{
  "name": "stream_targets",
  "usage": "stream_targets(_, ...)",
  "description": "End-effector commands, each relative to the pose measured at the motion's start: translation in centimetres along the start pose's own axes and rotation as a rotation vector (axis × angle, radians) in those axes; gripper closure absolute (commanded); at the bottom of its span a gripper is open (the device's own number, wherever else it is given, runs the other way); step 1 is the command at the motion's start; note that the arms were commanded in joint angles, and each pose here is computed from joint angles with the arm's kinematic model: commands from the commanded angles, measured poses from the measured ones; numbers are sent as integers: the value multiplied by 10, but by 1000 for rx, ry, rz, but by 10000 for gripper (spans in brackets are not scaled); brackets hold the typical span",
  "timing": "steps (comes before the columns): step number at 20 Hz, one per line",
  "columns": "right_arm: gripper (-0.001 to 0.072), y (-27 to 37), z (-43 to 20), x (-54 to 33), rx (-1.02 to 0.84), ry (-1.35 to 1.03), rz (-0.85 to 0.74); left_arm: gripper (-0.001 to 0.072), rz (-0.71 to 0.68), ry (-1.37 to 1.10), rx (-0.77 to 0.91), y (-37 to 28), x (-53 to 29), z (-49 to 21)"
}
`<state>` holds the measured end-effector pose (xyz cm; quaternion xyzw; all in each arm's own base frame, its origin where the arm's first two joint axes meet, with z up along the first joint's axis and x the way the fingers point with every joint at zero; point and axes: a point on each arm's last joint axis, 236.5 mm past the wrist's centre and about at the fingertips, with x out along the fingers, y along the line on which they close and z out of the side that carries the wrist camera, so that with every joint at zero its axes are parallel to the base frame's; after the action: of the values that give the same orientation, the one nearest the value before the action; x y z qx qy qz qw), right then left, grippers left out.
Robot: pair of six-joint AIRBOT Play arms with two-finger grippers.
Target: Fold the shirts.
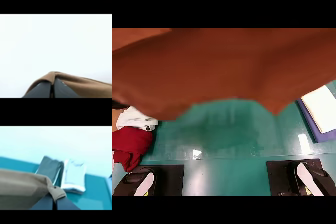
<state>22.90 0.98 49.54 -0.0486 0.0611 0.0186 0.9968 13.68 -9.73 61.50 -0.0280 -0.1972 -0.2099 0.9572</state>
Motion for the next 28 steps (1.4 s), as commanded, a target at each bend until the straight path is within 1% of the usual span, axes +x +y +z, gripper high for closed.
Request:
stream_targets(1,698,-8,8,-3,7,9,-33,681,33,42,-34,10,4,-11)
stream_targets(3,698,-10,-19,27,59,95,15,681,55,222,-101,36,34,-78)
stream_targets(5,698,-15,-65,66,122,232,59,681,57,451,-200,61,63,-168)
stream_targets(8,698,-6,-156,135,198,496,160,680,82,787,-352,96,86,-318)
stream_targets(10,698,0,-231,176,177,705,173,680,104,981,-441,115,86,-418)
stream_targets(13,698,24,-335,225,136,961,215,680,118,1191,-531,132,76,-536)
stream_targets(15,698,36,-379,254,164,1045,231,680,150,1251,-589,145,77,-593)
stream_targets(18,698,40,-410,298,214,1091,228,680,194,1212,-619,164,93,-639)
stream_targets(22,698,42,-382,337,230,995,254,680,198,1192,-603,172,104,-641)
stream_targets(25,698,38,-372,331,205,995,246,679,167,1319,-537,171,76,-649)
stream_targets(28,698,34,-398,306,184,1076,219,679,161,1480,-499,167,33,-667)
